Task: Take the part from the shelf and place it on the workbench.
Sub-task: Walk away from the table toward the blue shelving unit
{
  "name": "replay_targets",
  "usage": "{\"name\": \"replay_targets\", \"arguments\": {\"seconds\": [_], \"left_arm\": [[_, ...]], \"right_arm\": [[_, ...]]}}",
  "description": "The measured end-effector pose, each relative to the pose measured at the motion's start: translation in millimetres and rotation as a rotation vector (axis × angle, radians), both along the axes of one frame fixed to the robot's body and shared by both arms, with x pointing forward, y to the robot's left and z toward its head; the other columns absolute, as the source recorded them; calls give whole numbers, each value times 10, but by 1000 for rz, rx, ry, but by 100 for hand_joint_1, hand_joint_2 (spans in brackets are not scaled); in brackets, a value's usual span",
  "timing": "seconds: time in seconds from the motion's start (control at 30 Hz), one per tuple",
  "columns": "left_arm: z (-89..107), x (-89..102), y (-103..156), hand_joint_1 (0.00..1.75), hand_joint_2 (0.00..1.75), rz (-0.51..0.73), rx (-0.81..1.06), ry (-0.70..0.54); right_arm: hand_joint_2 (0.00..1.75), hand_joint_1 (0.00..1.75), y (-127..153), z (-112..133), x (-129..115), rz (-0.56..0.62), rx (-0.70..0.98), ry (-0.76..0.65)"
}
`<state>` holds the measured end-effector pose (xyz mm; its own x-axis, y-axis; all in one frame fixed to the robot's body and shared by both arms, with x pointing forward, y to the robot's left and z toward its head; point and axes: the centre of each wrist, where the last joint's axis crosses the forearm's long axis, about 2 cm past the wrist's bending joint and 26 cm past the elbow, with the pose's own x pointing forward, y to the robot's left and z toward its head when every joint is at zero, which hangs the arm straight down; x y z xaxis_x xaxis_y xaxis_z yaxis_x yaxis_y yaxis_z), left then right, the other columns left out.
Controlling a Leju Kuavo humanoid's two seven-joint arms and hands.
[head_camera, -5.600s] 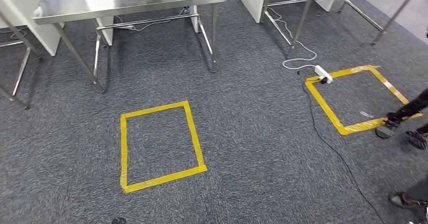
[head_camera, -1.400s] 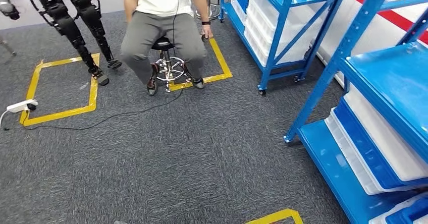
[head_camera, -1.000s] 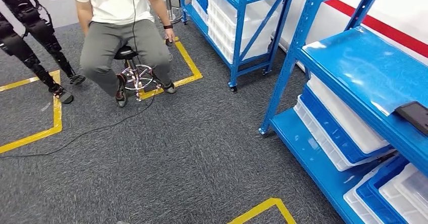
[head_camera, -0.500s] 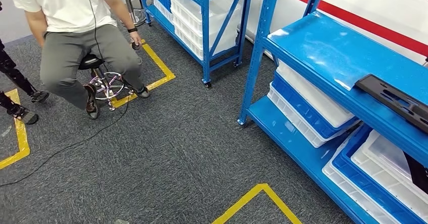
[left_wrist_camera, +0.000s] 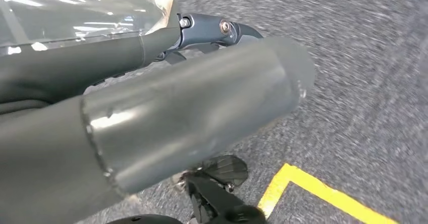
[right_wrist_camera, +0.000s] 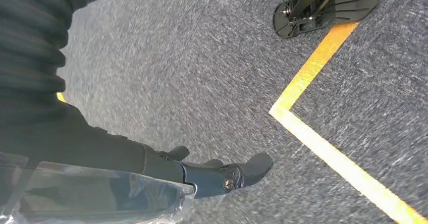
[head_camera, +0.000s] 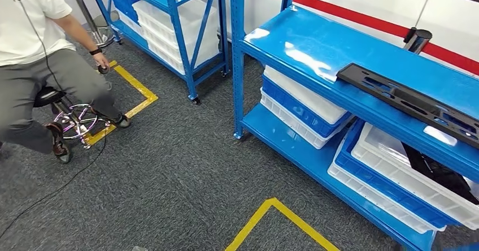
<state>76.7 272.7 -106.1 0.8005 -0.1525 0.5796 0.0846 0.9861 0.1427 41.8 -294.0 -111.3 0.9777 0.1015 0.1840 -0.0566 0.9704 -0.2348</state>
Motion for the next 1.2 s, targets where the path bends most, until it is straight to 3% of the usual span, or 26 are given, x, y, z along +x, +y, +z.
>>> {"name": "replay_targets", "arguments": {"seconds": [1.2], "left_arm": [[-1,-16,-32,0,0,3,1,3]], "right_arm": [[175,0,-64,5,34,17,-35,26]]}}
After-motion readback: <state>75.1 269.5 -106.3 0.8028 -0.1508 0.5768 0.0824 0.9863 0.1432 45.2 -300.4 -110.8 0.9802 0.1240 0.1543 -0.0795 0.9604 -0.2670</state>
